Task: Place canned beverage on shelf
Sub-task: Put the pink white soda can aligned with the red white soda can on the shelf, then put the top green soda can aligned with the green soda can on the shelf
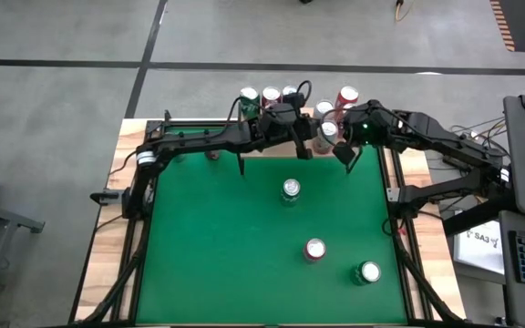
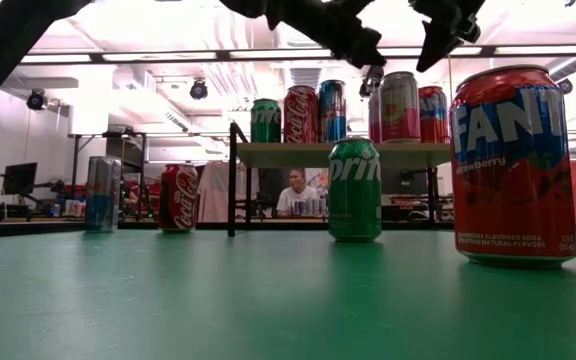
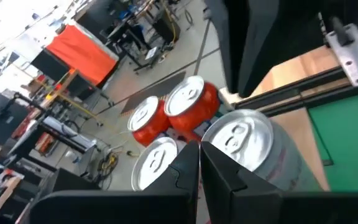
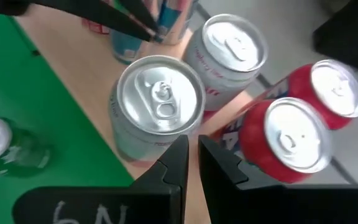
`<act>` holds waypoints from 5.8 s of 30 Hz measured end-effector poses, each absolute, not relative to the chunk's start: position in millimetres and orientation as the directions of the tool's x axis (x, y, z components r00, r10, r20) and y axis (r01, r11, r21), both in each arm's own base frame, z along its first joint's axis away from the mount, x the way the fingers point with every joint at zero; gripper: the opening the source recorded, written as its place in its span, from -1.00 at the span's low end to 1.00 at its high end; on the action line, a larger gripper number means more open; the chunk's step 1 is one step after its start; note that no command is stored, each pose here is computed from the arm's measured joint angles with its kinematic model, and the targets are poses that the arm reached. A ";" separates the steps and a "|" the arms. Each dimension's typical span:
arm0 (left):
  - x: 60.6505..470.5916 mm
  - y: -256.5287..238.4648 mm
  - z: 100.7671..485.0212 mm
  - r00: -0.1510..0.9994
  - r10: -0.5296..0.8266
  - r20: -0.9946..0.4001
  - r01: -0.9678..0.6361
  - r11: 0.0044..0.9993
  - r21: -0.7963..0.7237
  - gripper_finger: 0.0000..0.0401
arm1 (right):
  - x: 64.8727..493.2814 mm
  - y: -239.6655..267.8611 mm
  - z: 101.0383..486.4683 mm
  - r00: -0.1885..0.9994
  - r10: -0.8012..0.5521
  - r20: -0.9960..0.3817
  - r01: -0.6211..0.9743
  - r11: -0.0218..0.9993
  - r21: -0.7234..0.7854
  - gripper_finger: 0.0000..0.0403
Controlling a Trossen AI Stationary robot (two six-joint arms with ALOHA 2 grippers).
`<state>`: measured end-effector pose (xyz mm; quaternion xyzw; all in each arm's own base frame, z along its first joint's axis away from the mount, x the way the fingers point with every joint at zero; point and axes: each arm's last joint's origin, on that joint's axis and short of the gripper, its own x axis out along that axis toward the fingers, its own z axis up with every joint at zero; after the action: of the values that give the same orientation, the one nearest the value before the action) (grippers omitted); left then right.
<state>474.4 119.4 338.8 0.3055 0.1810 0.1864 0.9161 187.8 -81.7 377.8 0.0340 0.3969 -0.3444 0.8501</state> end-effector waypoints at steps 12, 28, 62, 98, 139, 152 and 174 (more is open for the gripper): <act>477.8 124.5 325.5 0.852 0.458 -0.253 -0.207 0.740 0.640 -1.00 | 185.3 -88.3 377.4 0.487 -0.491 -0.722 0.594 0.792 -0.139 -0.86; 478.7 118.4 325.7 0.852 0.448 -0.270 -0.209 0.765 0.609 -1.00 | 192.6 -95.1 373.9 0.445 -0.561 -0.698 0.614 0.759 -0.218 -0.86; 478.6 114.2 325.6 0.826 0.492 -0.274 -0.254 0.760 0.599 -1.00 | 189.1 -86.8 369.6 0.549 -0.374 -0.748 0.525 0.850 -0.040 -0.86; 478.0 114.6 325.8 0.801 0.534 -0.270 -0.319 0.763 0.562 -1.00 | 202.5 -92.3 360.7 0.537 -0.361 -0.763 0.524 0.851 -0.034 -0.86; 464.6 104.1 347.9 0.813 0.519 -0.264 -0.343 0.794 0.502 -1.00 | 206.0 -96.1 386.8 0.622 -0.474 -0.623 0.569 0.821 -0.057 -0.86; 415.1 84.2 360.8 0.821 0.495 -0.283 -0.309 0.804 0.509 -1.00 | 209.7 -100.3 379.9 0.599 -0.557 -0.575 0.625 0.774 -0.099 -0.86; 244.9 32.4 327.5 0.866 0.422 -0.268 -0.330 0.885 0.328 -1.00 | 237.1 -50.0 394.6 0.809 -0.406 -0.424 0.455 0.890 0.017 -0.86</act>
<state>244.9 32.4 327.5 0.1369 0.1685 0.1967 0.9561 237.1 -50.0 394.6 0.0588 0.2094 -0.2269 0.9493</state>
